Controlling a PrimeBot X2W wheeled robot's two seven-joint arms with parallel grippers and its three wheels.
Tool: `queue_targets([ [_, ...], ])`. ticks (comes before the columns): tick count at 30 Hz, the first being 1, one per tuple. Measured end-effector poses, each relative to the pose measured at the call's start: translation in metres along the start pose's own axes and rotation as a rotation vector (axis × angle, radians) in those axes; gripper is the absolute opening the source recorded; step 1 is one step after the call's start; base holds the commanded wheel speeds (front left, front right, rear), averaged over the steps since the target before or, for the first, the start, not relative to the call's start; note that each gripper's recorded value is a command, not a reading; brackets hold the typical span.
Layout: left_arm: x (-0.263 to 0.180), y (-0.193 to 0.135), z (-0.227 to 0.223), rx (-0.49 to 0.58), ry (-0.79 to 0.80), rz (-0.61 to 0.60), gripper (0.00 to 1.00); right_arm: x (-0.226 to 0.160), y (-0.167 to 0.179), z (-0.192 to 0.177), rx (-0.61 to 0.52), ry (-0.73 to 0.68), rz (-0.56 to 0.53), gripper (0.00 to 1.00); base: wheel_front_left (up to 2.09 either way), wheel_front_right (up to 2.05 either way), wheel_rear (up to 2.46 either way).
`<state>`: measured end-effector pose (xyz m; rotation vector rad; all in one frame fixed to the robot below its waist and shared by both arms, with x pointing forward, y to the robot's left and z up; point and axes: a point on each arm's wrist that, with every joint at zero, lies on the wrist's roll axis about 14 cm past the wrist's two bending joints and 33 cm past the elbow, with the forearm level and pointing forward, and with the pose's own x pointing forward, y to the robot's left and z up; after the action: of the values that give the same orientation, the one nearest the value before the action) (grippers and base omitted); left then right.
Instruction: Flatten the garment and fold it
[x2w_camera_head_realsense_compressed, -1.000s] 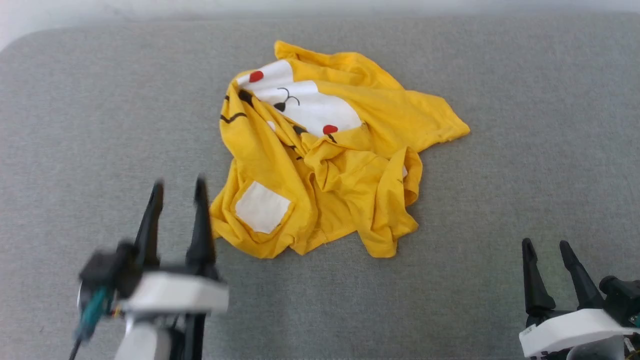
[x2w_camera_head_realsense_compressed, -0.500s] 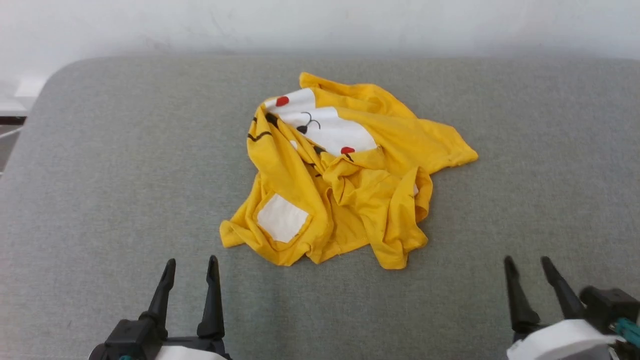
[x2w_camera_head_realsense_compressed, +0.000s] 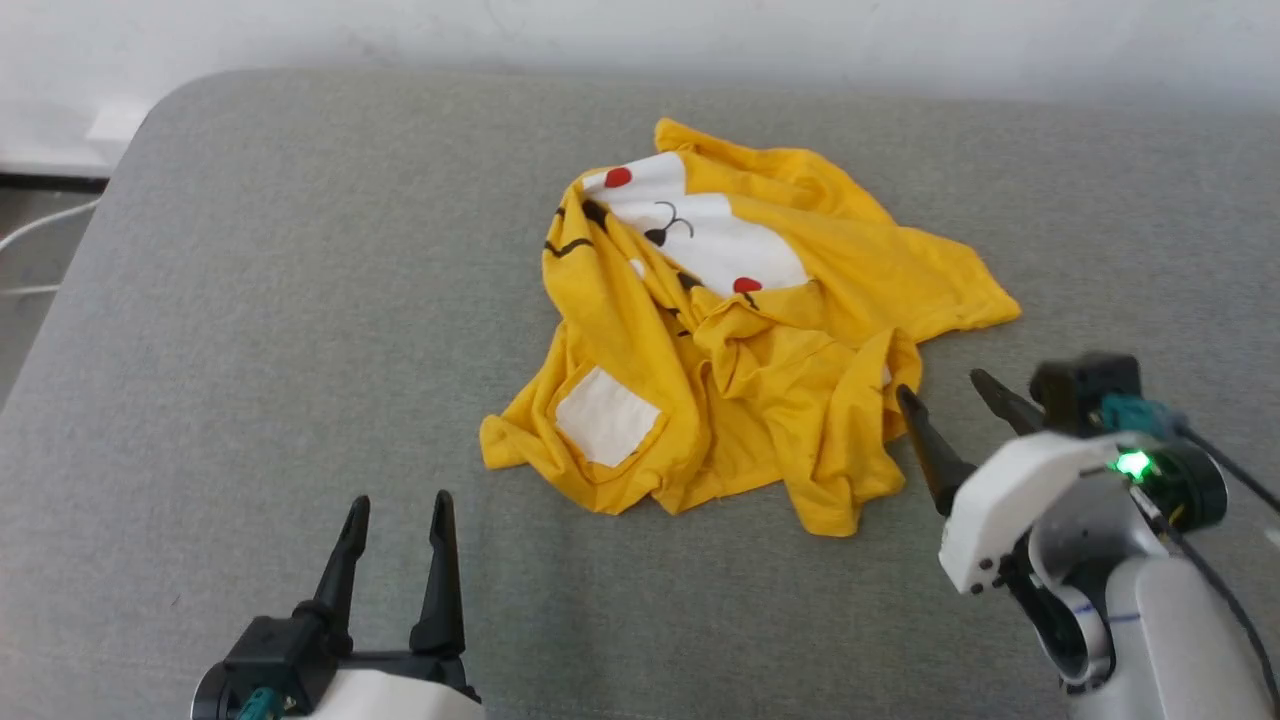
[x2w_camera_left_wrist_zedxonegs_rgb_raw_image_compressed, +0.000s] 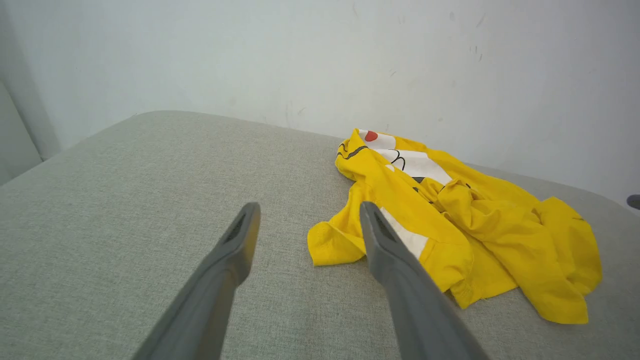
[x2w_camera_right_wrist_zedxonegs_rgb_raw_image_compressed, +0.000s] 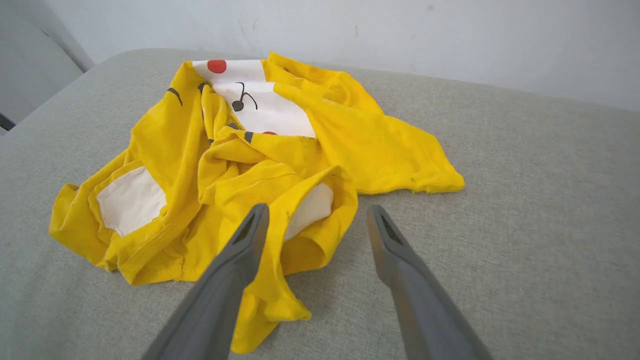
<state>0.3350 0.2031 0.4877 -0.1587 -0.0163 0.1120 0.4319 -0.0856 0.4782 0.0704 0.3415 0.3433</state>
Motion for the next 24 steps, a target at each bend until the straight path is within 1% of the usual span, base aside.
queue_targets([
  [3, 0.001, 0.005, -0.002, 0.003, 0.006, 0.018, 1.00, 0.013, 0.009, -0.005, -0.028, 0.078, 0.040, 1.00, 0.00, 0.00, 0.00],
  [7, 0.000, 0.011, -0.004, 0.007, 0.016, 0.040, 1.00, 0.024, 0.021, -0.021, -0.021, 0.177, 0.083, 1.00, 0.00, 0.00, 0.00],
  [12, -0.003, 0.014, -0.008, 0.005, 0.027, 0.047, 1.00, 0.031, 0.021, -0.048, -0.001, 0.285, 0.087, 1.00, 0.00, 0.00, 0.00],
  [13, -0.004, 0.015, -0.008, 0.004, 0.027, 0.050, 1.00, 0.032, 0.022, -0.052, -0.001, 0.296, 0.090, 0.80, 0.00, 0.00, 0.00],
  [14, -0.004, 0.016, -0.008, 0.004, 0.027, 0.053, 1.00, 0.034, 0.024, -0.054, -0.001, 0.302, 0.093, 0.37, 0.00, 0.00, 0.00],
  [15, -0.004, 0.016, -0.007, 0.004, 0.024, 0.055, 1.00, 0.035, 0.025, -0.056, -0.002, 0.305, 0.096, 0.00, 0.00, 0.00, 0.00],
  [18, -0.003, 0.016, -0.004, 0.004, 0.015, 0.055, 1.00, 0.039, 0.030, -0.052, -0.003, 0.289, 0.107, 0.00, 0.00, 0.00, 0.00],
  [21, -0.002, 0.015, -0.004, 0.003, 0.013, 0.049, 1.00, 0.041, 0.033, -0.041, -0.008, 0.251, 0.114, 0.00, 0.00, 0.00, 0.00],
  [24, 0.001, 0.010, -0.004, -0.002, 0.011, 0.034, 1.00, 0.040, 0.026, -0.025, 0.009, 0.204, 0.099, 0.00, 0.00, 0.00, 0.00],
])
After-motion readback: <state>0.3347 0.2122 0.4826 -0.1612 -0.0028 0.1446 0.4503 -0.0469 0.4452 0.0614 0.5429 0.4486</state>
